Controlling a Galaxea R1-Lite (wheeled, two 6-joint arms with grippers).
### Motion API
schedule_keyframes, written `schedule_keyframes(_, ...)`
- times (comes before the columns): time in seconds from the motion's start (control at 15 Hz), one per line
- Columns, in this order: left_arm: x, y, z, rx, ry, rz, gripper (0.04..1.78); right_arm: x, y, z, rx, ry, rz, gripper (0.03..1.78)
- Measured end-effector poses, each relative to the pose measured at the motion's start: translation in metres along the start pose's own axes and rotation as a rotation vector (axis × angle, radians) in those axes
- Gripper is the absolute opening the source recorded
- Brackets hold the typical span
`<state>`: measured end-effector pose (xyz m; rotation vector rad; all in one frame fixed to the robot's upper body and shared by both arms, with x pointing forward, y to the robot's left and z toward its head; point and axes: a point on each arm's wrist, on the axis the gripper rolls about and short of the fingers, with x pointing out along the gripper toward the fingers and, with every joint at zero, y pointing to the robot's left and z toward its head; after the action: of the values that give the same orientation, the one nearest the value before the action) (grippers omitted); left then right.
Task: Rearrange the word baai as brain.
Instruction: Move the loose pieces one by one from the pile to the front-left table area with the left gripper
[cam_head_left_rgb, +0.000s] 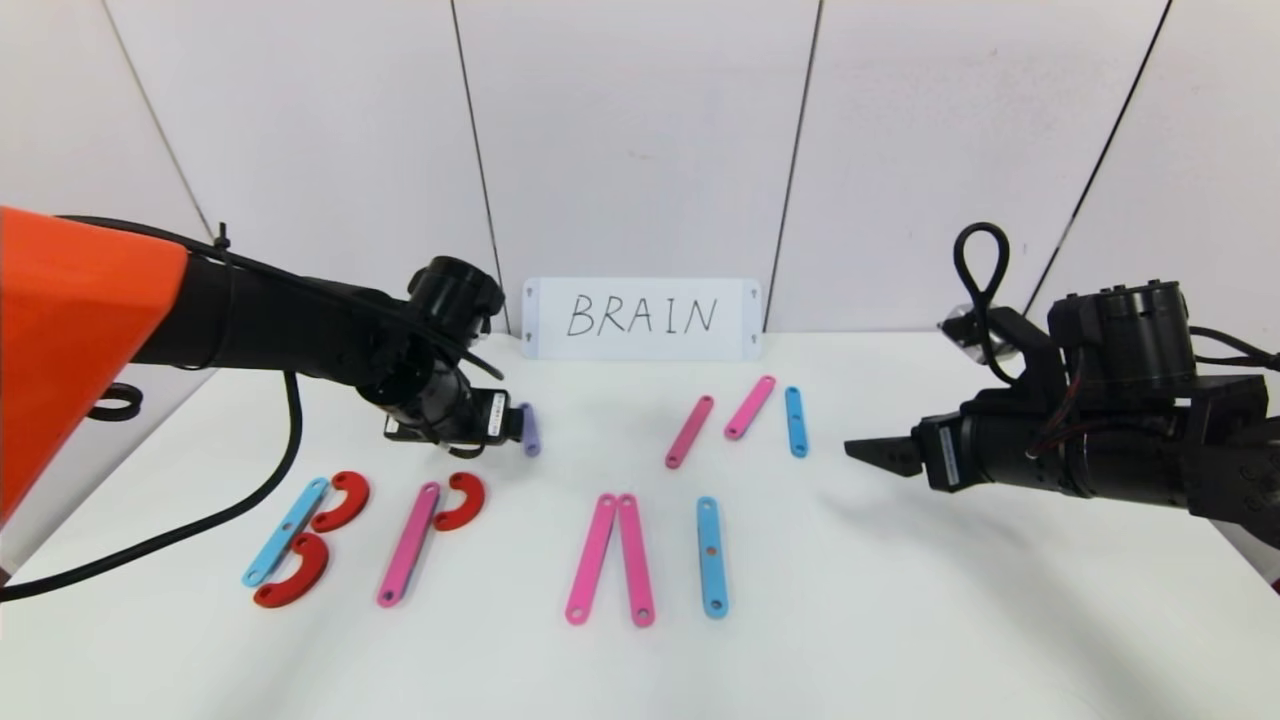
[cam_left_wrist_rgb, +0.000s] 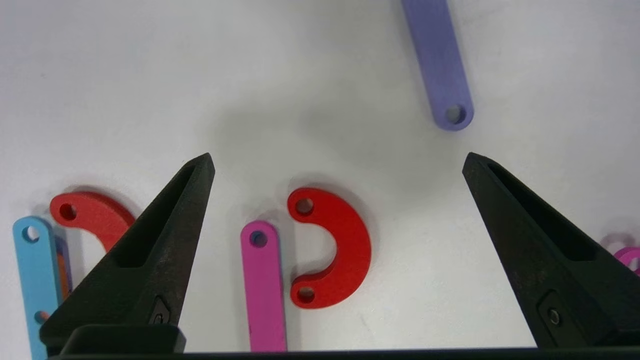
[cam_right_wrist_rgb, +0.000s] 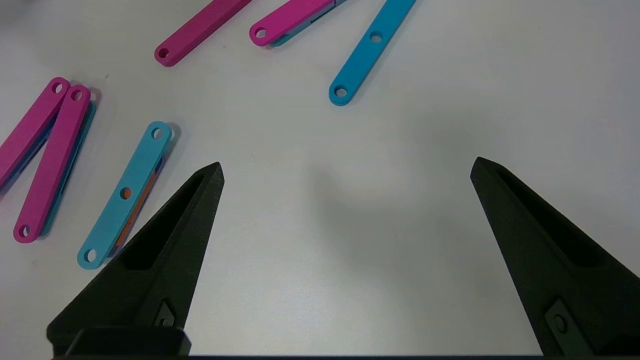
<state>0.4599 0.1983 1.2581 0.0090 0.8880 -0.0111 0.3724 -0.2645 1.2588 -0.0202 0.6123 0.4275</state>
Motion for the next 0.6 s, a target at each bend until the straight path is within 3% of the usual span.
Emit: schedule_keyframes(0.6,0.046,-0.026,0.017,-0.128,-0.02,0.012,1.74,0.0,0.0,0.0,0.001,0.0,-0.001,1.73)
